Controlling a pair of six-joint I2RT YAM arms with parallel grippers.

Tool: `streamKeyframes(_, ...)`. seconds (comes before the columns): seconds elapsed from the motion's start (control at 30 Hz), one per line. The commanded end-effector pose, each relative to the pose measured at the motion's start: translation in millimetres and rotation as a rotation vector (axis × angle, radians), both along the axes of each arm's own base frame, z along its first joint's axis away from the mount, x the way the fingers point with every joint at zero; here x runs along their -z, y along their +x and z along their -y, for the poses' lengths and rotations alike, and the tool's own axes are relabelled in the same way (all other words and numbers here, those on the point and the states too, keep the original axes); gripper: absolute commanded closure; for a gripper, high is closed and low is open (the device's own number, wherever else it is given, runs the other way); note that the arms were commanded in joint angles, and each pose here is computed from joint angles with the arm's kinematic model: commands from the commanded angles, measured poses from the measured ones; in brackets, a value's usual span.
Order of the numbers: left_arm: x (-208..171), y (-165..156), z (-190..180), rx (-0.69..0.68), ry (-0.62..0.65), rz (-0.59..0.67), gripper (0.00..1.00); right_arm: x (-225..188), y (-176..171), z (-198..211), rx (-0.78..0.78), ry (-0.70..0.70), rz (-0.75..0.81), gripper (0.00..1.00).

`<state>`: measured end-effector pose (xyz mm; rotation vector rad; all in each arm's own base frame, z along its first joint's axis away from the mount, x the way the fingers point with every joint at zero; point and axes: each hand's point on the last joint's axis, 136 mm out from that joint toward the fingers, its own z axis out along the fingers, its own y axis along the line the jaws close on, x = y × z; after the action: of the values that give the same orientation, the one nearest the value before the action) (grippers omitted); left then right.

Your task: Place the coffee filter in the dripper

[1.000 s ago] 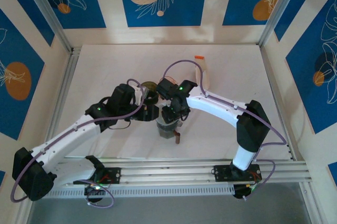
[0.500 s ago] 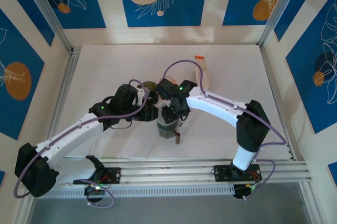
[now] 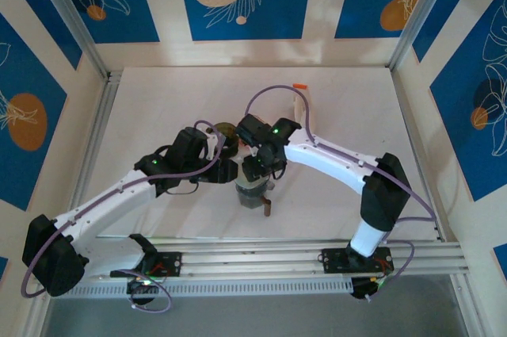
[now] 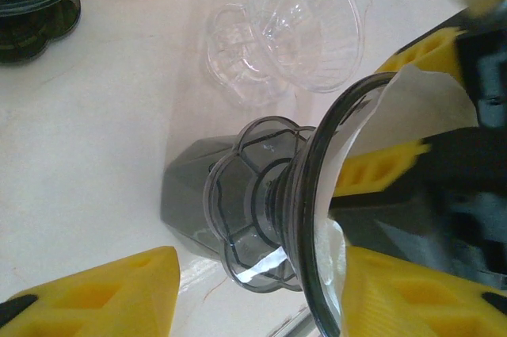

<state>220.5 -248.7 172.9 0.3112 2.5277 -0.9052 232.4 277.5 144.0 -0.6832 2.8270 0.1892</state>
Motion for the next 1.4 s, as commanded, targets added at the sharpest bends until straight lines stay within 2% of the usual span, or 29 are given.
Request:
streamKeyframes(0.0,5,-2,-4,-0.003,0.011,-0.014,0.44,-43,3,1,0.018,0.067,0.088,0.43)
streamKeyframes(0.3,-2,0,-2,-0.010,-0.006,-0.004,0.40,-94,8,24,0.082,0.130,0.255,0.43)
streamKeyframes(0.53,-11,1,0,-0.014,-0.041,0.015,0.28,-121,7,39,0.117,0.250,0.397,0.44)
streamKeyframes(0.87,-38,4,3,-0.028,-0.105,0.064,0.20,-131,7,60,0.172,0.259,0.479,0.43)
streamKeyframes(1.1,-65,13,-19,-0.116,-0.070,0.188,0.18,-134,11,85,0.263,0.275,0.566,0.43)
streamKeyframes(1.23,-65,19,-35,-0.173,-0.036,0.223,0.15,-119,6,99,0.302,0.308,0.526,0.43)
streamKeyframes(1.37,-43,33,-52,-0.252,-0.094,0.103,0.17,-93,-3,113,0.370,0.358,0.365,0.43)
